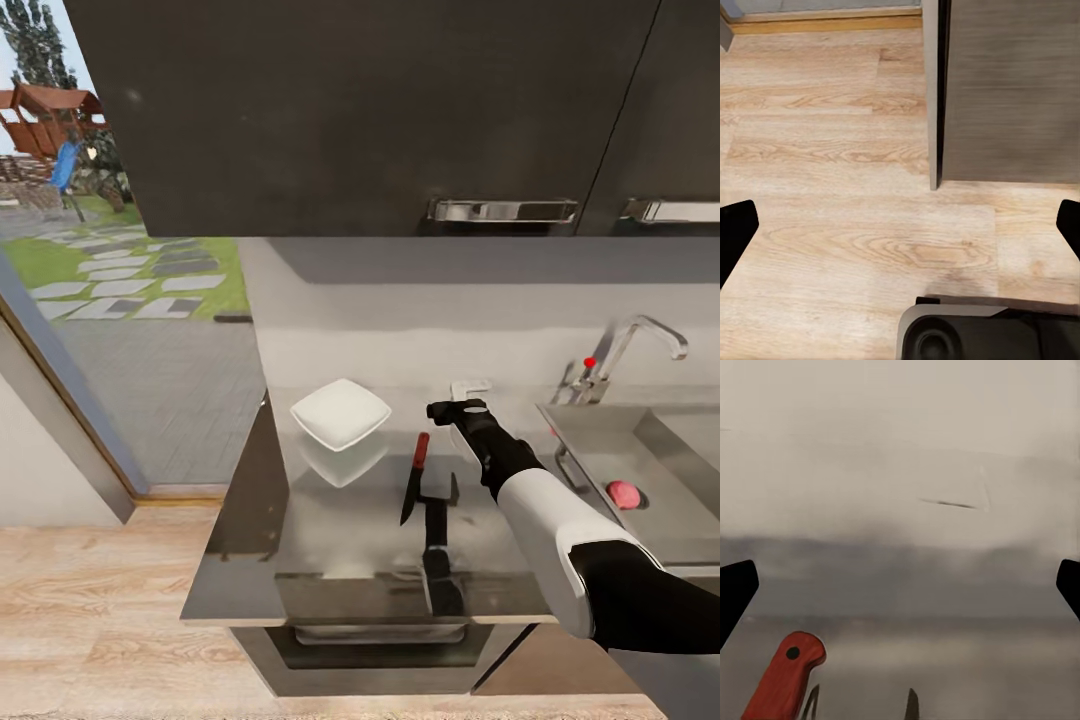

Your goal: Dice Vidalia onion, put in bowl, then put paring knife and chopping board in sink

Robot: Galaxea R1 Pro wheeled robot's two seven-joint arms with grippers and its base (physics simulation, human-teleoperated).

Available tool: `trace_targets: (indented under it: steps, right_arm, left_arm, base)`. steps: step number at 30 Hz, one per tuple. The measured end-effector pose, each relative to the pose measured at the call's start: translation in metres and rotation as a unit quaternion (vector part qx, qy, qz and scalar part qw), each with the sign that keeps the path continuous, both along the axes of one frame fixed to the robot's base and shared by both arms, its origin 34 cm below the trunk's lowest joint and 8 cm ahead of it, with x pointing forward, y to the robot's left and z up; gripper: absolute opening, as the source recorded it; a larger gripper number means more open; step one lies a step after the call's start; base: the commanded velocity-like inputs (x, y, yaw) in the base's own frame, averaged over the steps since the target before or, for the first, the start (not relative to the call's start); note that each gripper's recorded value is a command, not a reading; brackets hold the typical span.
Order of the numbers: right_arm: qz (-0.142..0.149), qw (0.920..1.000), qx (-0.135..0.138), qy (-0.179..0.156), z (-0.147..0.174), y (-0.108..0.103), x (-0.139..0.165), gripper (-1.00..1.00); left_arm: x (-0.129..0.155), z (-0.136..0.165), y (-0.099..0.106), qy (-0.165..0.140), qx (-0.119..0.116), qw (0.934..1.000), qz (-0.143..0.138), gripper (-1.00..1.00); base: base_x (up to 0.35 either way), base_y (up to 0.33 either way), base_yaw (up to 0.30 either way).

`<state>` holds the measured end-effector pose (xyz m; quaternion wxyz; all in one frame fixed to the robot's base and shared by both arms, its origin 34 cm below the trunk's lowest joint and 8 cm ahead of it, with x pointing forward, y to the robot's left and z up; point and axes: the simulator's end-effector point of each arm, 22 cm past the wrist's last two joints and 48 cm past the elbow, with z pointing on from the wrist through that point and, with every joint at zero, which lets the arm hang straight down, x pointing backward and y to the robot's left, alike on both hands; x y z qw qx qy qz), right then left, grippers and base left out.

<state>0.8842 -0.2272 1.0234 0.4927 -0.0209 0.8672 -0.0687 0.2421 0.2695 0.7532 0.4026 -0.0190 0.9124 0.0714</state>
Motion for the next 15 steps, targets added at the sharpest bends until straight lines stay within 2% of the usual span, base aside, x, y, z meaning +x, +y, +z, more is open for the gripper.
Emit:
trace_targets:
  steps: [15]
  right_arm:
    - [0.0,0.9999,0.0,0.012,-0.019,0.0,0.0,1.0]
  left_arm:
    - [-0.008,-0.004,0.0,0.015,0.0,0.9999,0.0,1.0]
  base:
    - [0.0,0.0,0.0]
